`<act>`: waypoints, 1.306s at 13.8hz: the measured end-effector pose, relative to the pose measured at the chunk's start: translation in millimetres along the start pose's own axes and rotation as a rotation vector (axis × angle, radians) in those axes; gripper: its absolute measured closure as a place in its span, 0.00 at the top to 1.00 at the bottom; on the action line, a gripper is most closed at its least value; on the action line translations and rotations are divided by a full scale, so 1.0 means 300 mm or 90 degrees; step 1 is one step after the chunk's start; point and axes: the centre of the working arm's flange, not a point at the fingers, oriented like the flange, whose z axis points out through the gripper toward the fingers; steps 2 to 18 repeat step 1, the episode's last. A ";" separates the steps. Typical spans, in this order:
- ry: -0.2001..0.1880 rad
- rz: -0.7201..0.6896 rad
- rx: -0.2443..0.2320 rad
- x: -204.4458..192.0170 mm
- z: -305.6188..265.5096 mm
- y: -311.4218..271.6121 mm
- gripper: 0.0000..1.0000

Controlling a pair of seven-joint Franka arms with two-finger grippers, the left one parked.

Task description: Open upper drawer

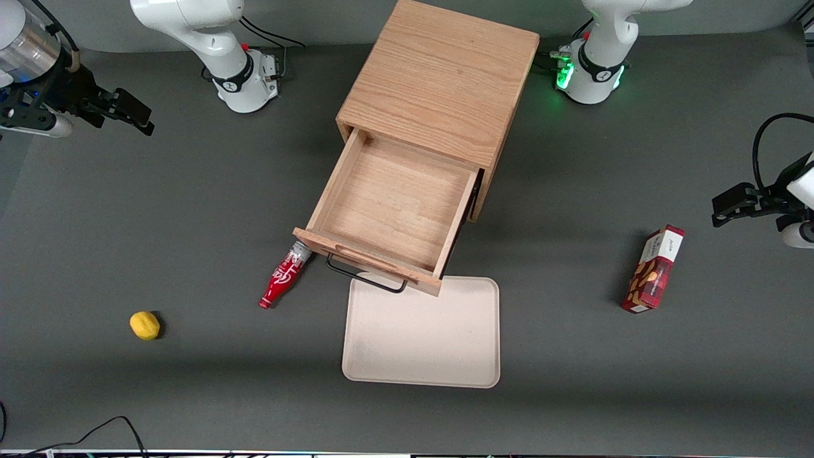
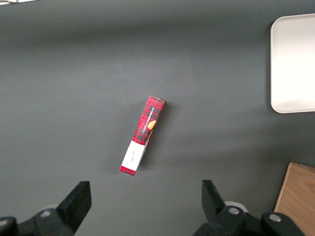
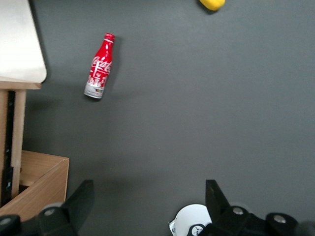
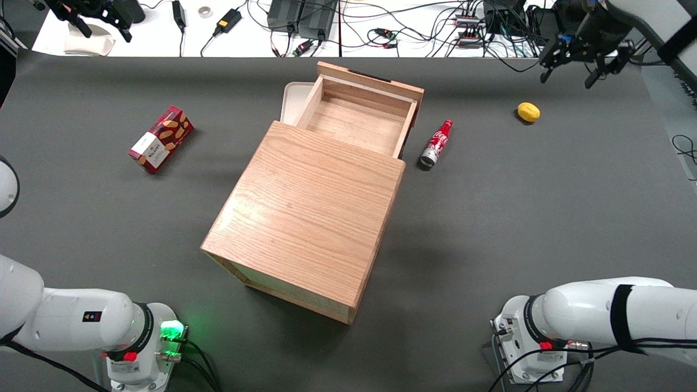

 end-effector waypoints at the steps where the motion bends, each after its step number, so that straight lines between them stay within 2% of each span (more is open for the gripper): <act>1: 0.001 0.009 0.004 0.010 -0.001 0.023 1.00; 18: 0.001 0.009 0.004 0.010 -0.001 0.023 1.00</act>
